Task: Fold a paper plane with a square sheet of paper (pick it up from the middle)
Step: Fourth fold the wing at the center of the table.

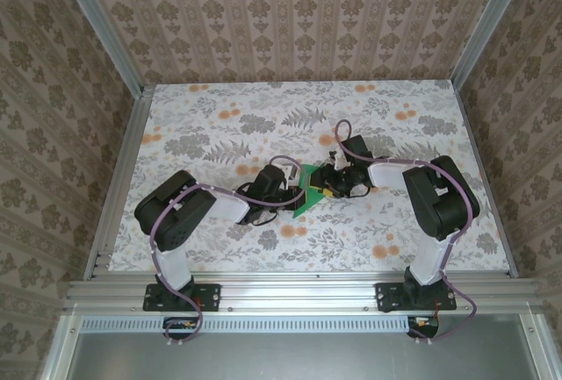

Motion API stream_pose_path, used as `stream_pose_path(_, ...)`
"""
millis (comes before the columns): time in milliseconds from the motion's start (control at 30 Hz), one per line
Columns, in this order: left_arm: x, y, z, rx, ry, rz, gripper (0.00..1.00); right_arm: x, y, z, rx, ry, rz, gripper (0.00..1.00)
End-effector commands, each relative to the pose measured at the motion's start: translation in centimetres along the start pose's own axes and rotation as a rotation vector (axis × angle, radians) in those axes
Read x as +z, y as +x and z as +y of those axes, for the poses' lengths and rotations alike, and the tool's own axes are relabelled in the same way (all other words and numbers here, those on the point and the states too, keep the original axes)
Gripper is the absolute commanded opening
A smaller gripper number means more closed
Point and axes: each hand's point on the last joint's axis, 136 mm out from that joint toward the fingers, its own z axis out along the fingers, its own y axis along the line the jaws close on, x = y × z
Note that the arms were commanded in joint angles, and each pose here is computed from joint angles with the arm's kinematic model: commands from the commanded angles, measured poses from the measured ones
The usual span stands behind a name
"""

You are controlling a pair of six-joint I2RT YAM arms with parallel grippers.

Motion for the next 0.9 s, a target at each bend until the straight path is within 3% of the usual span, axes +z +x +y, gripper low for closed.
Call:
stream_pose_path(0, 0.4, 1.0, 0.5, -0.052, 0.015, 0.028, 0.13, 0.6, 0.7, -2.3, -0.007, 0.100, 0.017, 0.50)
stream_pose_path(433, 0.1, 1.4, 0.9, -0.064, 0.008, 0.032, 0.15, 1.3, 1.3, -4.6, -0.002, 0.273, 0.063, 0.53)
stream_pose_path(867, -1.6, -0.1, -0.3, -0.101, 0.068, -0.017, 0.24, 1.3, 2.1, -6.5, -0.002, 0.417, 0.104, 0.56)
